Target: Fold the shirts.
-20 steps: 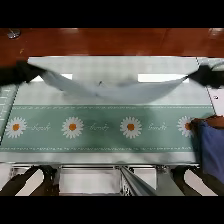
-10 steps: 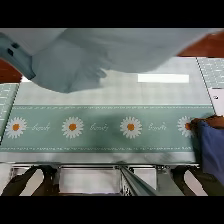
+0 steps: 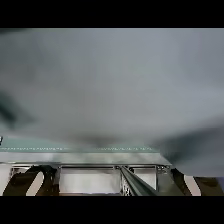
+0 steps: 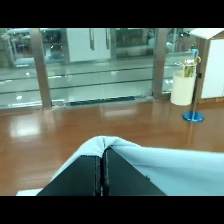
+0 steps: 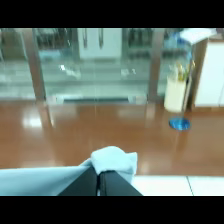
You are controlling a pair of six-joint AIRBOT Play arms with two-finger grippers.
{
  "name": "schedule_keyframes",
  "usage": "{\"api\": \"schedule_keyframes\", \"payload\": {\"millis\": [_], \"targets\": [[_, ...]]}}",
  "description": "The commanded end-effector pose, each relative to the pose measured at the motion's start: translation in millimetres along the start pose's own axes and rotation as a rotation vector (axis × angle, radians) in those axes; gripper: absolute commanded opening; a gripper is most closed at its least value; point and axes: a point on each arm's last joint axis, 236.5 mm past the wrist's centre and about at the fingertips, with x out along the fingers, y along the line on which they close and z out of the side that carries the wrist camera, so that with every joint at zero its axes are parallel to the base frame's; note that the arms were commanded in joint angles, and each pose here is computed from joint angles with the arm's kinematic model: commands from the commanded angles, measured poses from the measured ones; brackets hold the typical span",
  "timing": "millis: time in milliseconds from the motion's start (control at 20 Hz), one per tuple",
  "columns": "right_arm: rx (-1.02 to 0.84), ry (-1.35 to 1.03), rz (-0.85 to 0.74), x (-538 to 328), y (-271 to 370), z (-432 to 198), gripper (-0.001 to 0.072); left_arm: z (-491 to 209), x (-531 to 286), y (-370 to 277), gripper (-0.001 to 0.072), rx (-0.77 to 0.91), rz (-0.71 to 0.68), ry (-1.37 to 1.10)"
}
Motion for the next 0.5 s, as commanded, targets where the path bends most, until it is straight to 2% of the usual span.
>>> {"api": "schedule_keyframes", "payload": {"millis": [0,150,300,450], "targets": [[0.009,0.200,-0.019,-4,-5,-51,0.0016,-34,-2,32,0.0025,0.010,0.073,0.120],[0.048,0.396,0.038,28,-2,-101,0.0016,-96,48,29,0.0025,-0.018,0.048,0.323],[0.110,0.535,0.115,84,-2,-157,0.0016,-201,111,22,0.0025,-0.022,0.032,0.609],[0.204,0.627,0.102,153,-22,-221,0.0016,-293,172,18,0.0025,-0.038,0.031,0.776]]}}
